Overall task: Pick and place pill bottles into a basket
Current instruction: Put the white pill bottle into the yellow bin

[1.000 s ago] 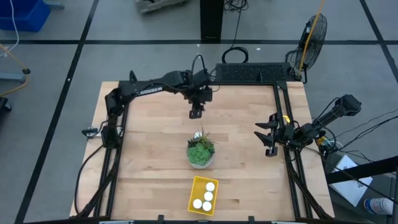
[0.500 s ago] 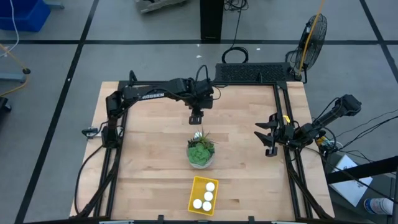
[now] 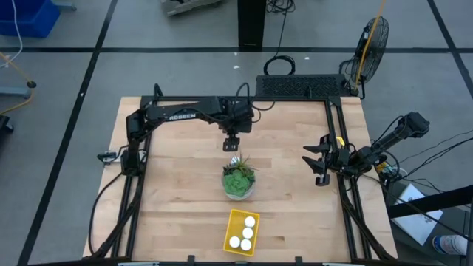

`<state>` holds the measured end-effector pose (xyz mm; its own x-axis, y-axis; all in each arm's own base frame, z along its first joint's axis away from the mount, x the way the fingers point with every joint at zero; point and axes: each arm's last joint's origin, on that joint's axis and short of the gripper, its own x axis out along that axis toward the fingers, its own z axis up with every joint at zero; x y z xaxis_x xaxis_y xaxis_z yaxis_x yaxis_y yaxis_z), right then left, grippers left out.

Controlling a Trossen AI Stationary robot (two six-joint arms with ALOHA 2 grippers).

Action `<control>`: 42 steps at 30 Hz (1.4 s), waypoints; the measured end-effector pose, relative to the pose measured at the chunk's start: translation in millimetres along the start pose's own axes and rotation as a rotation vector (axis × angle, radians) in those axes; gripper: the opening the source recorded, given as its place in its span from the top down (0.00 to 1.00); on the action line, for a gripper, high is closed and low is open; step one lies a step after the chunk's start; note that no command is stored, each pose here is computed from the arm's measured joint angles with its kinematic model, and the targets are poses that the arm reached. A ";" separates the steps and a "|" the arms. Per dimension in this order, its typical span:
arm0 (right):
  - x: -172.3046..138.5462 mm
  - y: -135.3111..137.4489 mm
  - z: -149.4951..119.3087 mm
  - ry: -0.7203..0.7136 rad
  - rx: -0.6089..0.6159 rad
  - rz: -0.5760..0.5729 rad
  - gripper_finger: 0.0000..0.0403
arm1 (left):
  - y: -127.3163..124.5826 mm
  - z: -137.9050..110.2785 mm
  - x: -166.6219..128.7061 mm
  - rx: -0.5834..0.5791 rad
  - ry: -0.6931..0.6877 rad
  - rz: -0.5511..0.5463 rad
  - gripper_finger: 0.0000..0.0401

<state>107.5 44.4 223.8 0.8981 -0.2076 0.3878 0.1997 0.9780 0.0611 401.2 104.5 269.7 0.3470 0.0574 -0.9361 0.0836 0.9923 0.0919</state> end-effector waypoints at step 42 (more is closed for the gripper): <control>0.0 0.0 0.0 0.000 0.000 0.000 0.60 | -42.8 4.8 13.2 0.035 0.049 0.029 0.37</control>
<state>107.6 44.4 223.8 0.8981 -0.2075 0.3878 0.1996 0.9780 0.0611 406.8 62.2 255.1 0.3033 0.0922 -0.9484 0.1071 0.9857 0.1301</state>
